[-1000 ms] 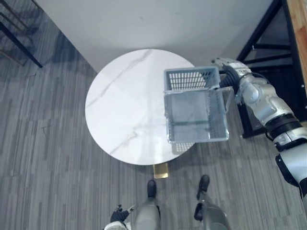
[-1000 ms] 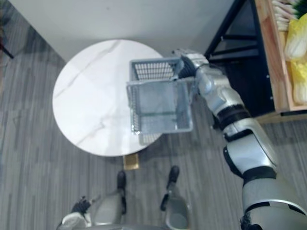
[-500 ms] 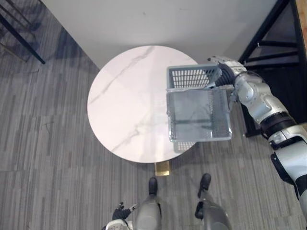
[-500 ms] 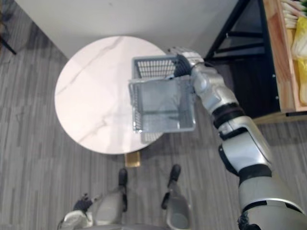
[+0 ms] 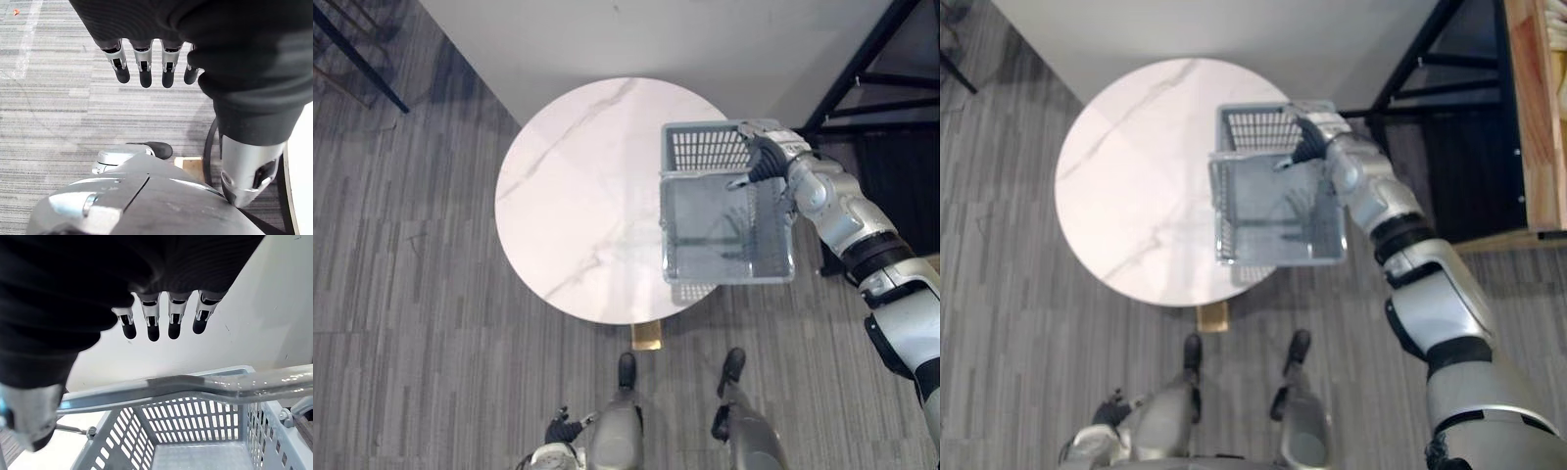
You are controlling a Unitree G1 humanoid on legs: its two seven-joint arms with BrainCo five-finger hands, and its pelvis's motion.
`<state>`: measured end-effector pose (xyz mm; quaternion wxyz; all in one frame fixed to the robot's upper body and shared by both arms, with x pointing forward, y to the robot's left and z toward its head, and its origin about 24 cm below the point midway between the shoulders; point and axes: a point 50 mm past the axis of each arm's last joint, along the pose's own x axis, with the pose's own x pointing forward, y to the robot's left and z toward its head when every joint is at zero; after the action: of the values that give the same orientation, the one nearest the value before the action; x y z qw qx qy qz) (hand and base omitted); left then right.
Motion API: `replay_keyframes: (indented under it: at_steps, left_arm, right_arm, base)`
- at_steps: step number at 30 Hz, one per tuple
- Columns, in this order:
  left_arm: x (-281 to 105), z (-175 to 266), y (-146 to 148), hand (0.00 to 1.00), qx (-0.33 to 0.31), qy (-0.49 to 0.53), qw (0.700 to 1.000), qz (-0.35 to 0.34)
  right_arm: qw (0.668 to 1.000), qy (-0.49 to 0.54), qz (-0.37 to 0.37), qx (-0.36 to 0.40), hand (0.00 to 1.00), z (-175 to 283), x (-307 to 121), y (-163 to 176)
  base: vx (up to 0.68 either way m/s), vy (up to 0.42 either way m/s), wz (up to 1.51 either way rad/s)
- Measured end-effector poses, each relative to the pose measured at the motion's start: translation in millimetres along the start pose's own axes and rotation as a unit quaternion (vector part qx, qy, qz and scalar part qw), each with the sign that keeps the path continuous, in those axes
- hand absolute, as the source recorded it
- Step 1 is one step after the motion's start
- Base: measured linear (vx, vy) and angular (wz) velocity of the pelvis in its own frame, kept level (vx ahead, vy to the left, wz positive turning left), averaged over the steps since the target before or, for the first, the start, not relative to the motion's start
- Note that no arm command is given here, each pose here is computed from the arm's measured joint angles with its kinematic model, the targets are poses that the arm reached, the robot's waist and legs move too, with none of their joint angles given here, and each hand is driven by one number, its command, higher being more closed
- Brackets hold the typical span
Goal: Pick vegetable in the basket
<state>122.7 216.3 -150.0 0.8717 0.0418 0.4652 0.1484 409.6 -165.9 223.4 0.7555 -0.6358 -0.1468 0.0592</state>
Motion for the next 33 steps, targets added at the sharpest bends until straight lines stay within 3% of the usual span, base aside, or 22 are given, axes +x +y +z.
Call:
replay_keyframes:
  at_steps: [10, 21, 33]
  left_arm:
    - [0.8, 9.4, -4.0, 0.0, 0.012, -0.021, 1.0, -0.011]
    - [0.3, 13.6, -11.6, 0.0, 0.023, -0.032, 0.999, -0.028]
    - [0.3, 14.5, -13.0, 0.0, 0.029, -0.034, 0.999, -0.024]
  right_arm:
    - [0.999, 0.027, 0.019, -0.015, 0.0, -15.1, -3.4, 10.3]
    - [0.998, 0.04, -0.026, -0.027, 0.0, -21.1, 1.2, -21.9]
    - [0.997, 0.046, -0.033, -0.043, 0.0, -22.6, 1.2, -24.8]
  base:
    - [-0.02, 0.006, 0.06]
    - [0.0, 0.001, 0.01]
    - [0.01, 0.003, 0.01]
